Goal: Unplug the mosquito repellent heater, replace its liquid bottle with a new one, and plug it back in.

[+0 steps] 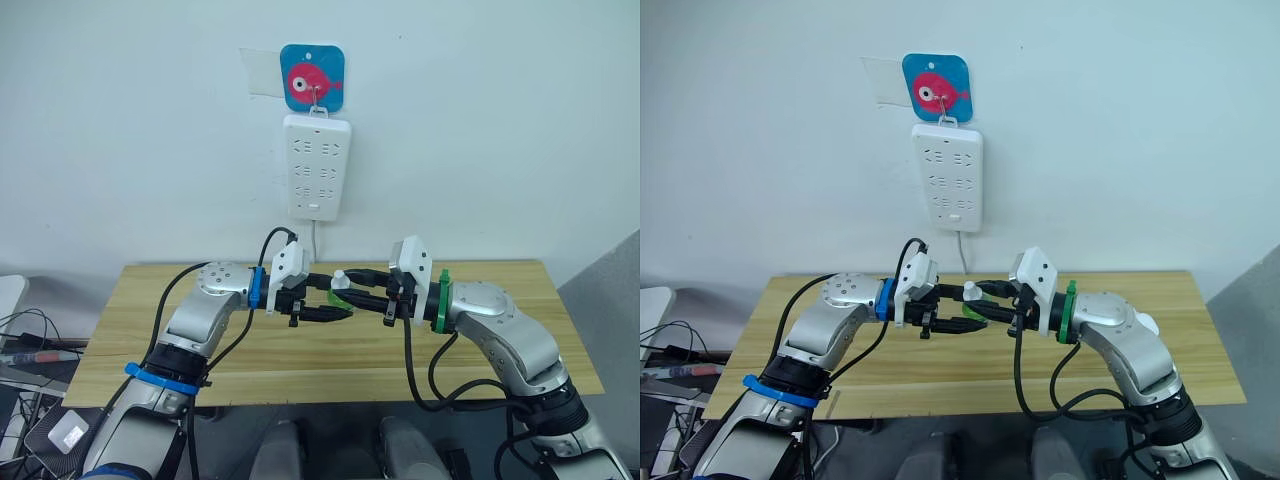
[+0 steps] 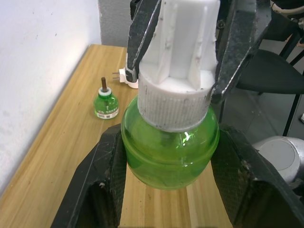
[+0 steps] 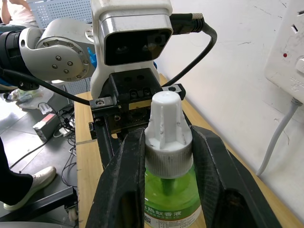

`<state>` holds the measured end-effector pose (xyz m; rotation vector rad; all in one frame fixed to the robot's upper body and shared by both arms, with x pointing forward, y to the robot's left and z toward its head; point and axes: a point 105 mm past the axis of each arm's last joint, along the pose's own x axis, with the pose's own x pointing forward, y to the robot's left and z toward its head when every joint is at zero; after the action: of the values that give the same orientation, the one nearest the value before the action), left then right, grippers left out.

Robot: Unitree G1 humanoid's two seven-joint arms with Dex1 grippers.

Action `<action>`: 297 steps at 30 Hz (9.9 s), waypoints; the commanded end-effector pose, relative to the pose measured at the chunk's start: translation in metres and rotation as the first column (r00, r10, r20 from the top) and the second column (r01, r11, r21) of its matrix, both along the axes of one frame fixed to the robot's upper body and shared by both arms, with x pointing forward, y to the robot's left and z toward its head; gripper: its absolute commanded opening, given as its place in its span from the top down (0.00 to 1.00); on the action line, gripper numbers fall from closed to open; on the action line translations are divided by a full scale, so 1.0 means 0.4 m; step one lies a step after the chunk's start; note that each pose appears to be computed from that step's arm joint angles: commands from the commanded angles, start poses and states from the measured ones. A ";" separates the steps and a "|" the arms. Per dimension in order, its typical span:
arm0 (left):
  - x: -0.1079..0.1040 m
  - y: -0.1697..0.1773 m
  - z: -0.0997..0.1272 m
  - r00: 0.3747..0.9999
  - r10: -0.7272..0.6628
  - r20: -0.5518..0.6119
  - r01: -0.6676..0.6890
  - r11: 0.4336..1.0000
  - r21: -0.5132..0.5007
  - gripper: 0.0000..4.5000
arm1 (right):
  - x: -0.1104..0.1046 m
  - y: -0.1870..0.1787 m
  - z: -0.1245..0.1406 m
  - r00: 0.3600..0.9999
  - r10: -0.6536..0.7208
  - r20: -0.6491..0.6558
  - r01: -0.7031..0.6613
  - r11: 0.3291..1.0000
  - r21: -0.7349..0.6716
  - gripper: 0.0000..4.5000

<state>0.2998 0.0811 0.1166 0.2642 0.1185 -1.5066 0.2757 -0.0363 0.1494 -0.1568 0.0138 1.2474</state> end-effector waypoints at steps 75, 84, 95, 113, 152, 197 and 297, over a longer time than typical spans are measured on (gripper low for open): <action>-0.015 0.002 0.028 0.996 0.061 0.070 -0.056 0.996 -0.069 0.51 | 0.054 -0.113 0.080 0.987 -0.064 0.145 0.079 0.992 -0.100 0.01; -0.019 -0.002 0.023 0.996 0.053 0.066 -0.049 0.996 -0.068 0.51 | -0.008 -0.030 0.083 0.991 0.101 0.085 -0.098 0.995 -0.032 0.01; -0.025 -0.010 0.025 0.997 0.045 0.065 -0.040 0.997 -0.069 0.51 | 0.063 0.043 0.066 0.986 -0.037 0.165 0.040 0.999 -0.014 0.01; -0.022 -0.006 0.018 0.997 0.046 0.056 -0.042 0.997 -0.060 0.51 | -0.019 -0.068 0.090 0.995 0.094 0.013 -0.094 0.995 -0.018 0.04; -0.032 0.025 -0.014 0.996 0.070 0.051 -0.069 0.997 -0.021 0.51 | 0.015 -0.023 0.268 0.997 -0.044 0.071 0.022 0.955 0.296 0.95; -0.063 0.045 -0.012 0.990 0.136 0.041 -0.136 0.991 -0.017 0.51 | 0.258 -0.209 -0.361 0.623 -0.781 -0.042 0.778 0.624 -0.065 0.64; 0.066 -0.114 0.198 0.812 0.535 0.235 -0.328 0.750 -0.574 0.49 | 0.095 -0.076 0.185 0.692 0.080 -0.718 0.539 0.605 0.587 0.81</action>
<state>0.3290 0.0375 0.1855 0.0872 -0.4637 -0.9337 0.3220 -0.0690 0.2073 1.0705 0.1931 0.7933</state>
